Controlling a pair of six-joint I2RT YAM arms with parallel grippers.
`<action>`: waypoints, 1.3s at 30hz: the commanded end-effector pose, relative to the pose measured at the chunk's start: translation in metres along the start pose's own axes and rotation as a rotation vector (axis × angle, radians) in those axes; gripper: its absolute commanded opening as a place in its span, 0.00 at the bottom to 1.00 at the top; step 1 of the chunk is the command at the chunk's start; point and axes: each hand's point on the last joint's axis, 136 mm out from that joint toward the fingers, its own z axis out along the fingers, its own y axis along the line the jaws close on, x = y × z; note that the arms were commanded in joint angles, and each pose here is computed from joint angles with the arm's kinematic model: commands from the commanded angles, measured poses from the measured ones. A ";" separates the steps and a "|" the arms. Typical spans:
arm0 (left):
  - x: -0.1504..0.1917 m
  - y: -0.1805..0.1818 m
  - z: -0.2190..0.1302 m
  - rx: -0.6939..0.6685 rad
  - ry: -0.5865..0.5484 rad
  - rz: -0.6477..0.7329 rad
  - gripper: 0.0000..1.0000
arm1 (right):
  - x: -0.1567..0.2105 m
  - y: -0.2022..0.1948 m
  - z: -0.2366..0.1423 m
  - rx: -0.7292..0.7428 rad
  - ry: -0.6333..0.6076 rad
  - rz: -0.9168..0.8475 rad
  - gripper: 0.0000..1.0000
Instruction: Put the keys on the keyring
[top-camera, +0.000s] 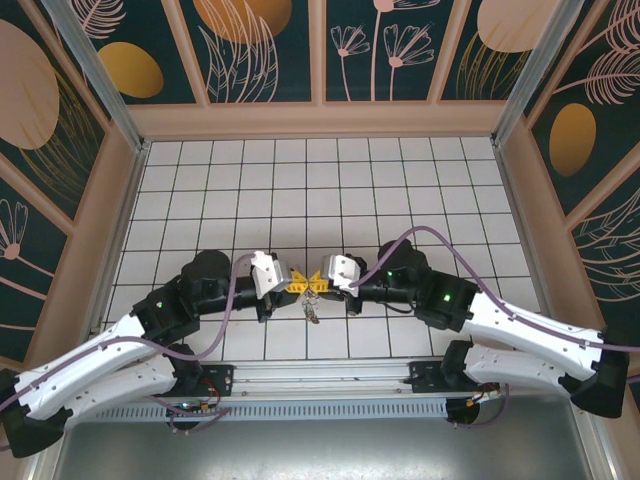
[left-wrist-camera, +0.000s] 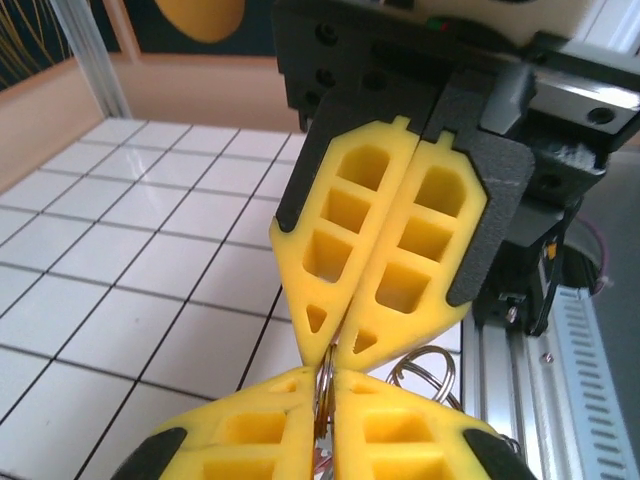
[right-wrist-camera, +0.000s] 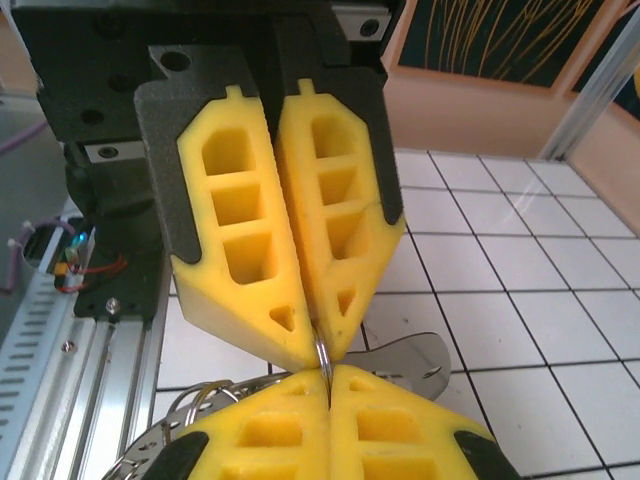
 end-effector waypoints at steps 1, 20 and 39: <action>-0.008 -0.001 0.000 0.007 0.009 0.031 0.13 | -0.004 -0.008 0.002 0.030 0.039 -0.048 0.00; -0.044 -0.021 -0.026 0.069 -0.298 0.057 0.00 | -0.009 0.016 -0.003 -0.063 -0.056 -0.020 0.17; -0.050 -0.030 -0.035 0.104 -0.430 0.077 0.00 | -0.029 0.023 -0.016 -0.083 -0.187 -0.006 0.20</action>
